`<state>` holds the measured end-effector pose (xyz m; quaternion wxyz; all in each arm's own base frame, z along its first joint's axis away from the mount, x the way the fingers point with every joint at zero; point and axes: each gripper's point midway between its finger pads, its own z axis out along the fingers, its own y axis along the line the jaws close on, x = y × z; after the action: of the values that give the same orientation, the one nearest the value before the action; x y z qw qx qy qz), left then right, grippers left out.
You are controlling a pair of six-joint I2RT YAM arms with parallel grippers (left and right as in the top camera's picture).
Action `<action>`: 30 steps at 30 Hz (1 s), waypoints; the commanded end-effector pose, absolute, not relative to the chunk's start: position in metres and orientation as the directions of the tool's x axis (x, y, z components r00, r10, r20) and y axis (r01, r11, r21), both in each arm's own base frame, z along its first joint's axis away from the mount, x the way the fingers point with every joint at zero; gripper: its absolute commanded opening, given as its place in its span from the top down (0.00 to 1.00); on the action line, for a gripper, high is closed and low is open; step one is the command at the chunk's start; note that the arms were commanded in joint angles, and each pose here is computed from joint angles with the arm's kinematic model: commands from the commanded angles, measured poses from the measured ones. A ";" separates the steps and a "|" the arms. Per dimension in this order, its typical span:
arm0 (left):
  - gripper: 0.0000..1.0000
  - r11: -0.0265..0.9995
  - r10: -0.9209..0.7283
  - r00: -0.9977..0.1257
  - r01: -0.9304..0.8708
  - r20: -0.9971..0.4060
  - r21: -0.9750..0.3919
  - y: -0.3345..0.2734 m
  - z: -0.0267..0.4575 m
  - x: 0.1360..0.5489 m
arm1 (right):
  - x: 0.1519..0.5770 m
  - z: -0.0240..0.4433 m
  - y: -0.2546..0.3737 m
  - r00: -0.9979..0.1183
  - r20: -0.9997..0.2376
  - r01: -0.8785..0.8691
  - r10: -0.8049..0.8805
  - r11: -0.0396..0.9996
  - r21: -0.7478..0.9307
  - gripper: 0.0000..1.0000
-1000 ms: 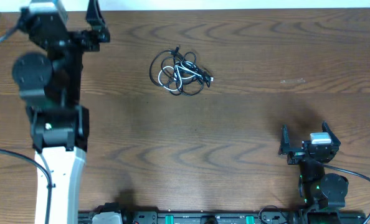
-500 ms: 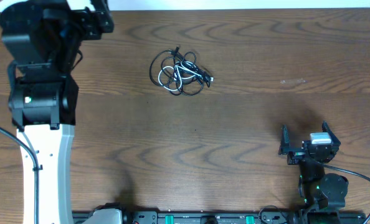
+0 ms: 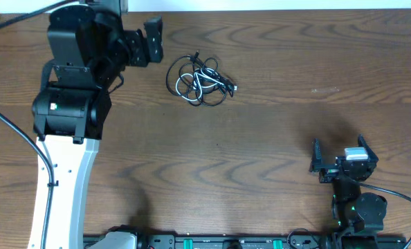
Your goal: Untangle cables
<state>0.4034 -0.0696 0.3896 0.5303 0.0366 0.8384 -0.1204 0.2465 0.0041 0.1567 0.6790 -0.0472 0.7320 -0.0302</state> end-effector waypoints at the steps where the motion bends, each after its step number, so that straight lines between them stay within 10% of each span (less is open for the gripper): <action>1: 0.02 0.967 -0.071 -0.433 0.192 -0.899 -0.169 -0.070 0.395 0.403 | 0.246 0.156 0.001 -0.075 -0.992 -0.017 -0.097 0.995 -0.096 0.01; 30: 0.03 0.979 -0.075 -0.781 0.060 -0.620 -0.194 -0.071 0.242 0.443 | 0.246 0.156 0.001 -0.075 -0.992 -0.017 -0.097 0.995 -0.096 0.01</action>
<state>0.4380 -0.0711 0.2464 0.3395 0.0067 0.9349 -0.1032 0.2465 0.0041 0.1567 0.6790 -0.0472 0.7320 -0.0302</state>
